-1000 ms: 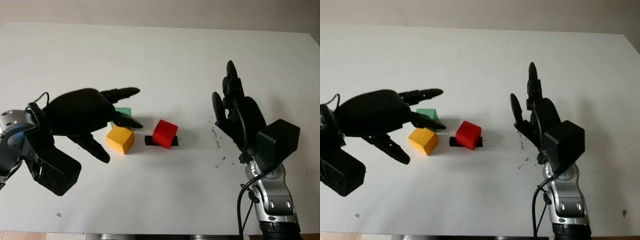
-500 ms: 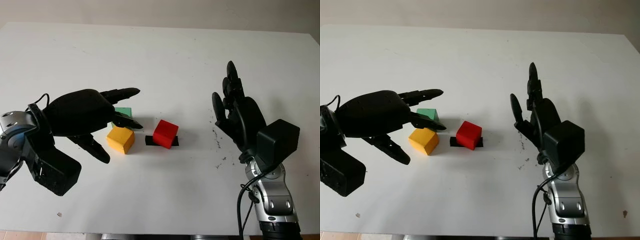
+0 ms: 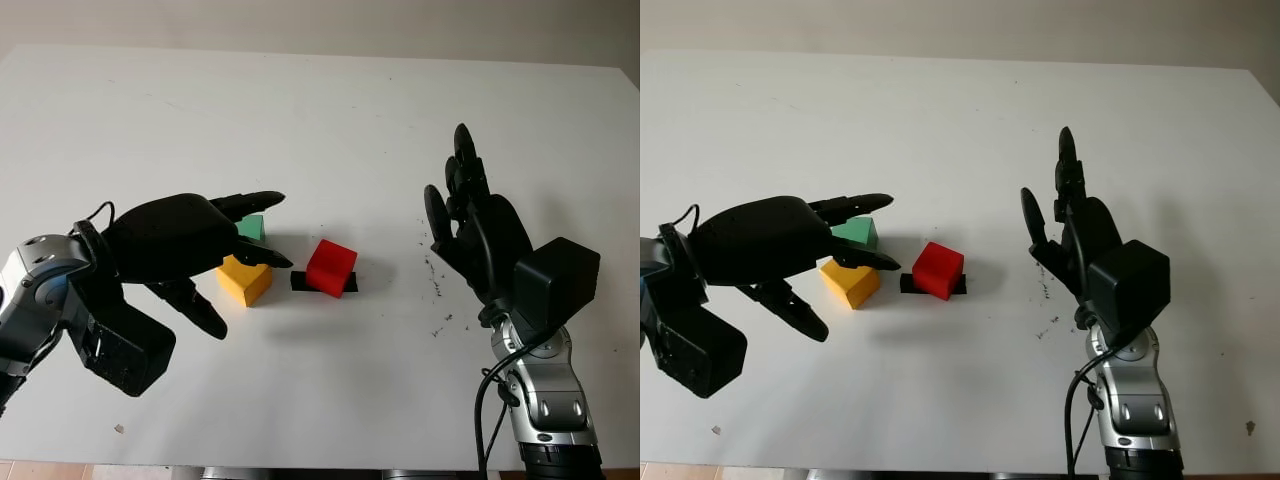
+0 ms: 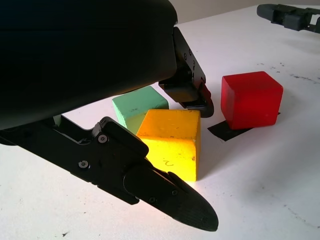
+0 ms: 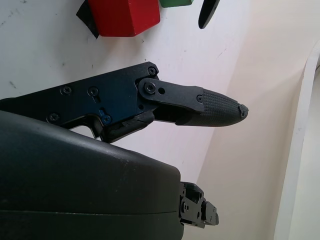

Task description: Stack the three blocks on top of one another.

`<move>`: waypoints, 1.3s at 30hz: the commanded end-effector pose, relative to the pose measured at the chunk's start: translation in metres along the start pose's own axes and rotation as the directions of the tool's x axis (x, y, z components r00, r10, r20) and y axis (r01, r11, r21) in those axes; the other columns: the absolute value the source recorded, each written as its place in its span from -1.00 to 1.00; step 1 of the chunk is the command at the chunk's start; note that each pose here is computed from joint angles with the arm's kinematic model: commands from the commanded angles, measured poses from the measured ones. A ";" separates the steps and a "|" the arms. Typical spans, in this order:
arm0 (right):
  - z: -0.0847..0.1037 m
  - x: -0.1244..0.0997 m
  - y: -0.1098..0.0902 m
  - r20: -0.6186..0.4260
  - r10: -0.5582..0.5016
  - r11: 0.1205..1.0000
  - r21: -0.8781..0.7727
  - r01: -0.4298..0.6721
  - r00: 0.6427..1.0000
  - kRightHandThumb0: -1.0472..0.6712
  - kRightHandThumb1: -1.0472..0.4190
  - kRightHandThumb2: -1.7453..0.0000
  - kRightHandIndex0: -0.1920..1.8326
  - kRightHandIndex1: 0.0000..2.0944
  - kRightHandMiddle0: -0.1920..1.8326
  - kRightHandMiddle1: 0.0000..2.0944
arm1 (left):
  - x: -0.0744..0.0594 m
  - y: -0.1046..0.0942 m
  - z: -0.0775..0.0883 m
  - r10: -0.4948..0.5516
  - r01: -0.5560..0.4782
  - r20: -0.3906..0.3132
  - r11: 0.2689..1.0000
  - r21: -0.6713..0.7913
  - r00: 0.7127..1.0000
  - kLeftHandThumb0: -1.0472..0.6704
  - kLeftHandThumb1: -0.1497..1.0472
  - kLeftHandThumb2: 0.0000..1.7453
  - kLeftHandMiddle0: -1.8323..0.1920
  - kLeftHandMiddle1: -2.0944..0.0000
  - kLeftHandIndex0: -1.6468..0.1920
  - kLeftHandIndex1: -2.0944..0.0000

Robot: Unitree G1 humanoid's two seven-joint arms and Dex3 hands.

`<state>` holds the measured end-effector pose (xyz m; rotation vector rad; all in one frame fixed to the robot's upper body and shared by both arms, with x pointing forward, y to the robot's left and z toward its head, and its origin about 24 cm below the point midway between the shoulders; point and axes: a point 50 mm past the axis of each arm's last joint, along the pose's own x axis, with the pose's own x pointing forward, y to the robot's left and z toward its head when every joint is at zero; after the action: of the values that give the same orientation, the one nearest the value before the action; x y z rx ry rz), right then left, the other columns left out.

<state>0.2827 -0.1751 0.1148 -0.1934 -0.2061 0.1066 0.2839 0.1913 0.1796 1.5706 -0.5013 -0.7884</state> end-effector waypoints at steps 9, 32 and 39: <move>0.002 -0.003 -0.004 0.003 0.002 1.000 -0.011 -0.002 1.000 -0.61 -1.00 0.33 -0.99 -0.95 -0.95 -0.95 | -0.002 0.002 -0.001 0.084 -0.084 -0.004 0.991 0.108 0.996 -0.63 0.66 -0.93 0.80 0.93 0.14 0.89; 0.002 -0.003 -0.003 0.001 0.002 1.000 -0.016 -0.002 1.000 -0.62 -1.00 0.33 -0.99 -0.95 -0.95 -0.95 | -0.009 0.027 0.007 0.154 -0.145 0.013 0.896 0.420 0.988 -0.51 0.63 -0.94 0.70 0.94 0.05 0.73; 0.002 -0.004 -0.004 0.005 -0.001 1.000 -0.014 0.001 1.000 -0.62 -1.00 0.34 -0.99 -0.95 -0.94 -0.95 | -0.008 0.024 0.006 0.141 -0.131 0.005 0.906 0.401 0.990 -0.53 0.64 -0.94 0.68 0.95 0.31 0.20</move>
<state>0.2810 -0.1760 0.1146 -0.1959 -0.1990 0.1132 0.2775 0.1893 0.1997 1.8859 -0.7709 -0.5840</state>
